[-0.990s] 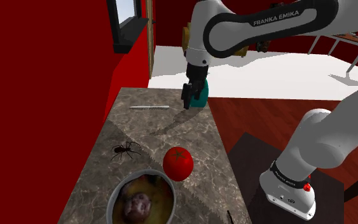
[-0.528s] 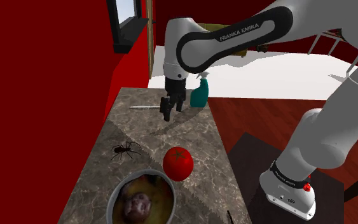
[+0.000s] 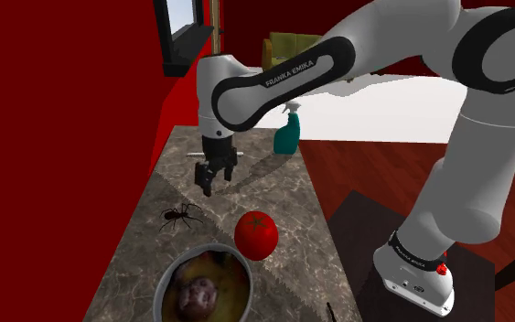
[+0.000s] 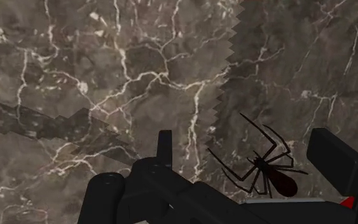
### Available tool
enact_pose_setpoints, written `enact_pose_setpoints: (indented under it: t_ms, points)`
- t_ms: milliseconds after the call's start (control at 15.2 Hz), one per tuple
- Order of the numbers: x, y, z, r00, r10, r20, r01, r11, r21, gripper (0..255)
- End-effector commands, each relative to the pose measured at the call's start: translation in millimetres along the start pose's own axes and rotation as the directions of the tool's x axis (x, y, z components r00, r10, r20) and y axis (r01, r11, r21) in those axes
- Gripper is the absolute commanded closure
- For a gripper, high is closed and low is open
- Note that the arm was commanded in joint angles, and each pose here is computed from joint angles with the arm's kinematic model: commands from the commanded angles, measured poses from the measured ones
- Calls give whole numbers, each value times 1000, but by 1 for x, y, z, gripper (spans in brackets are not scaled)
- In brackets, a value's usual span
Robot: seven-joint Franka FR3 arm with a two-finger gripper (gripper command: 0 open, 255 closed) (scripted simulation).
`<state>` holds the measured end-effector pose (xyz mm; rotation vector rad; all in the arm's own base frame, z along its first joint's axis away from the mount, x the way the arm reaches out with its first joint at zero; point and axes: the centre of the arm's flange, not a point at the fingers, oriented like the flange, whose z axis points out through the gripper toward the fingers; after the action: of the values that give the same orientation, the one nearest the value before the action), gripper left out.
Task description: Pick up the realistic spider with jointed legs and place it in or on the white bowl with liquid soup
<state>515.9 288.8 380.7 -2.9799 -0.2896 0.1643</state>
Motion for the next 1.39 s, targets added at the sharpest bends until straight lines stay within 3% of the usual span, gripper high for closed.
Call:
enact_pose_setpoints:
  t_ms: [0,462,924,1320]
  points:
    - [18,-17,15,1000,0,11,0,1000,8,0]
    - [69,-65,63,999,-3,45,1,999,33,0]
    - [67,-66,103,999,-3,45,1,999,33,0]
    - [67,-66,103,999,-3,45,1,999,33,0]
